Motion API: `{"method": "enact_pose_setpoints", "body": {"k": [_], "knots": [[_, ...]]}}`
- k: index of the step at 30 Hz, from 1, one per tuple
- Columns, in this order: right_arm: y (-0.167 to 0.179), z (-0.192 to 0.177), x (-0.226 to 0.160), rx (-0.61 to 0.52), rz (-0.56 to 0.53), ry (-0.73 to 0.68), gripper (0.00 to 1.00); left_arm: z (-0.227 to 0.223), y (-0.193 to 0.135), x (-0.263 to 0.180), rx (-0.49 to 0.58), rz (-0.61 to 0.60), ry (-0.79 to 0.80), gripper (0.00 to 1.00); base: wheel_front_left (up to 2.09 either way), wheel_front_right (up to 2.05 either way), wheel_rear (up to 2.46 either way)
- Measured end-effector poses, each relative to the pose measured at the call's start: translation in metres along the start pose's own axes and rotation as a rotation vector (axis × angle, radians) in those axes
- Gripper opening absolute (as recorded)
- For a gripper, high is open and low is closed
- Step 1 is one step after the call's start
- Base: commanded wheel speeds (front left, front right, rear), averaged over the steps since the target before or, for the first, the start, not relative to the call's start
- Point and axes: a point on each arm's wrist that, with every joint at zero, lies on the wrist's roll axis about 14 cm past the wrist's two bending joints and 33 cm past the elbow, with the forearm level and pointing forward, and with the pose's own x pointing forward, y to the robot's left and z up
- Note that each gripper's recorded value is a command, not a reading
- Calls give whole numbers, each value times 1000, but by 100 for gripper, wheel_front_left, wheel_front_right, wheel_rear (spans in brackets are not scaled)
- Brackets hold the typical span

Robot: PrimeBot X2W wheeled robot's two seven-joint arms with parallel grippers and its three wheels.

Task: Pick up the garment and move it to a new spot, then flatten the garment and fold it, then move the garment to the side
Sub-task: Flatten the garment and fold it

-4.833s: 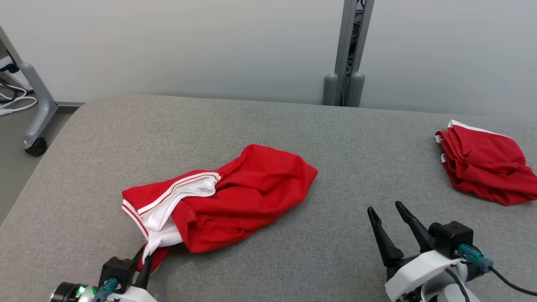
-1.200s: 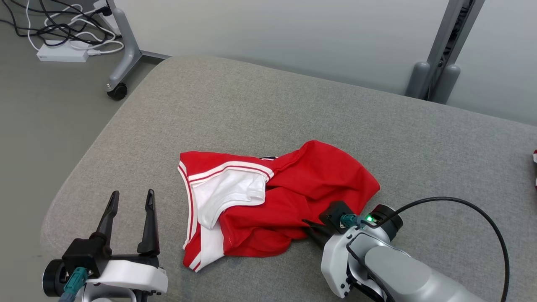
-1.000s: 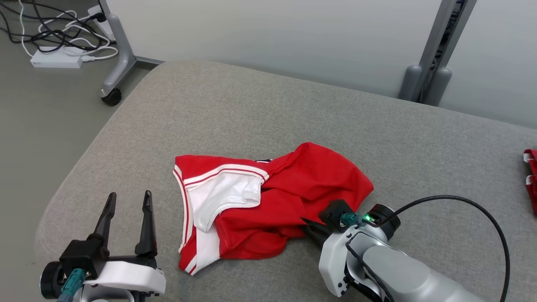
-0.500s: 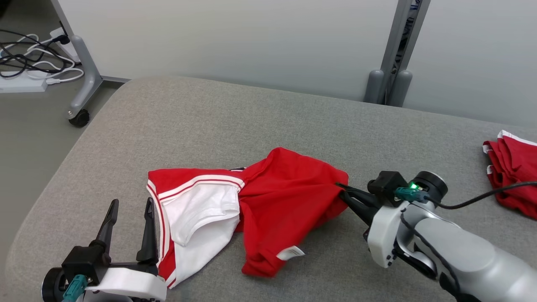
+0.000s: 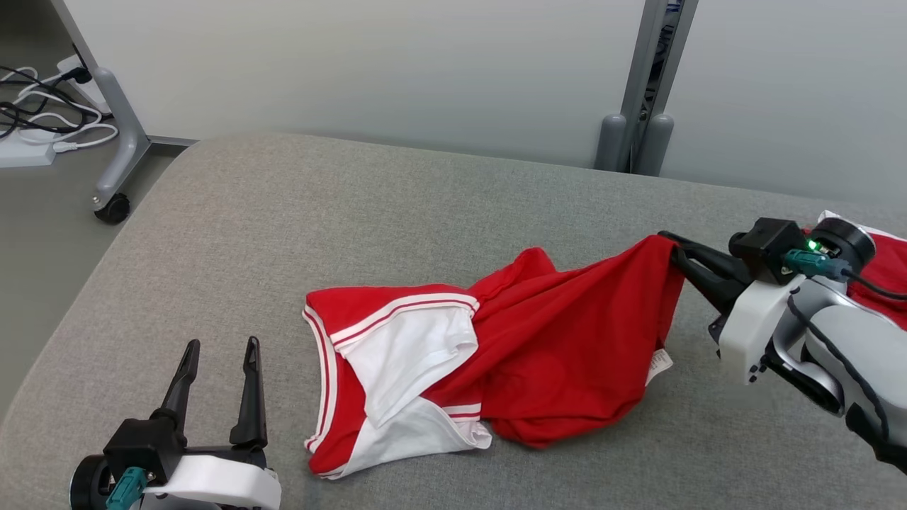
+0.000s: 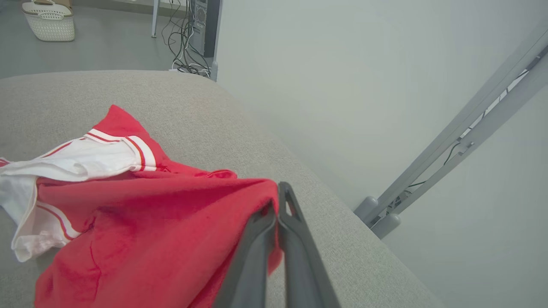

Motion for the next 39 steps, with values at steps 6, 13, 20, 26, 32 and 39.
{"method": "enact_pose_setpoints", "body": {"k": [6, 13, 20, 26, 32, 39], "knots": [[-6, 2, 2, -15, -5, 5, 0, -2, 0, 0, 1, -1, 7, 100, 0, 0, 0], [39, -27, 13, 77, 77, 77, 0, -3, -1, 0, -1, -2, 13, 100, 0, 0, 0], [36, -38, 16, 89, 47, 102, 100, -5, -3, 1, -2, -11, 17, 100, 0, 0, 0], [7, -38, 4, 99, -51, 89, 100, -6, -11, 5, -4, -32, 18, 100, 0, 0, 0], [-19, -38, -16, 141, -162, 60, 100, -7, -24, 10, -9, -74, 19, 100, 0, 0, 0], [-37, -25, -40, 241, -292, -64, 100, -8, -36, 15, -13, -109, 22, 100, 0, 0, 0]]}}
